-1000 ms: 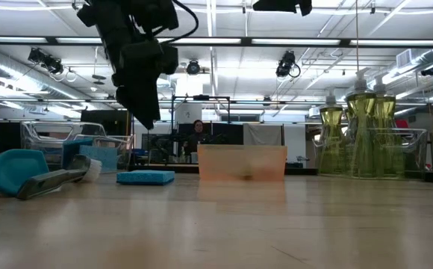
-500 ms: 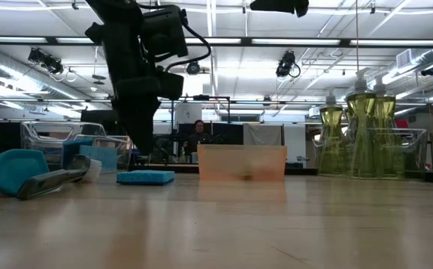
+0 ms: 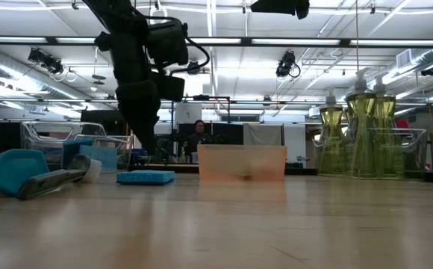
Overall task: Pick & Place Kitchen Sink Supplies
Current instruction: Put the blue sponge into the left transparent bin
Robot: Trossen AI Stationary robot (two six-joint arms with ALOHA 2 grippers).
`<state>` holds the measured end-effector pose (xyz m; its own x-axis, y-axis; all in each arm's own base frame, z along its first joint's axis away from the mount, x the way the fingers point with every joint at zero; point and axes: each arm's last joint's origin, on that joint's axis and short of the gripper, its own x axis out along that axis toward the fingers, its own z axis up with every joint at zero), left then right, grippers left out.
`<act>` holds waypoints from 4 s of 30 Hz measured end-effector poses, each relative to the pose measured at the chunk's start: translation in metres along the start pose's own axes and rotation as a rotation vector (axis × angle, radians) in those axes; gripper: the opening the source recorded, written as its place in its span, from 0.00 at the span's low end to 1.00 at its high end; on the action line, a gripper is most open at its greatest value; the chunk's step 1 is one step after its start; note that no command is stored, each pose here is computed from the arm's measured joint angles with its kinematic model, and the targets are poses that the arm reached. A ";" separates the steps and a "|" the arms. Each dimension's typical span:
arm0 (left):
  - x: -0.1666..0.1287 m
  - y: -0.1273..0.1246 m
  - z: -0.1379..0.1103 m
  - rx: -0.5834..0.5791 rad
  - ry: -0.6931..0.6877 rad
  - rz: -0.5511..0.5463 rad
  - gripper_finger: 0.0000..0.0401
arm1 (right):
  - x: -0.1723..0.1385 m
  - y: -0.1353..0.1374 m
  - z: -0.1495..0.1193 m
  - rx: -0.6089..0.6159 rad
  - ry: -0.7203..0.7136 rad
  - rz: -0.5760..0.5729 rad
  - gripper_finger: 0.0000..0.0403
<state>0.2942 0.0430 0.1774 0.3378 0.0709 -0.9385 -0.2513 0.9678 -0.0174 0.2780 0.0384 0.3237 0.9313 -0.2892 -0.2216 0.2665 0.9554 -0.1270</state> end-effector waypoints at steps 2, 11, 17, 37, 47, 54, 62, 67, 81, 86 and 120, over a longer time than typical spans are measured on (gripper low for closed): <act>0.000 0.007 0.002 0.002 -0.007 -0.016 0.69 | 0.000 0.000 -0.001 -0.003 0.006 0.000 0.60; 0.000 0.029 0.006 0.029 -0.040 -0.088 0.69 | 0.000 0.000 -0.005 -0.020 0.045 0.002 0.60; 0.003 0.033 0.006 0.060 -0.037 -0.110 0.69 | 0.000 0.000 -0.005 -0.020 0.045 0.001 0.60; 0.028 0.026 0.002 0.080 0.055 -0.172 0.55 | 0.000 0.000 -0.008 -0.043 0.073 0.002 0.60; 0.039 0.026 0.000 0.071 0.085 -0.173 0.44 | 0.000 -0.001 -0.008 -0.056 0.074 -0.002 0.60; 0.043 0.026 -0.001 0.063 0.108 -0.187 0.40 | 0.000 -0.001 -0.008 -0.058 0.077 -0.002 0.60; 0.043 0.027 -0.002 0.053 0.116 -0.174 0.14 | 0.001 -0.002 -0.008 -0.063 0.075 -0.013 0.60; 0.043 0.027 -0.002 0.033 0.121 -0.171 0.02 | 0.001 -0.002 -0.008 -0.064 0.074 -0.014 0.60; 0.013 0.026 0.014 0.065 0.120 -0.184 0.00 | 0.001 -0.002 -0.006 -0.056 0.058 -0.015 0.60; -0.011 0.027 0.040 0.126 0.073 -0.121 0.00 | 0.002 -0.006 -0.005 -0.041 0.049 -0.028 0.60; -0.168 0.117 0.086 -0.053 0.037 0.411 0.00 | 0.011 -0.028 -0.002 0.079 0.017 -0.112 0.60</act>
<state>0.2863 0.1656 0.3627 0.1672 0.4390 -0.8828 -0.4051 0.8469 0.3445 0.2802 0.0086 0.3228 0.8904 -0.3945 -0.2272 0.3879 0.9186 -0.0753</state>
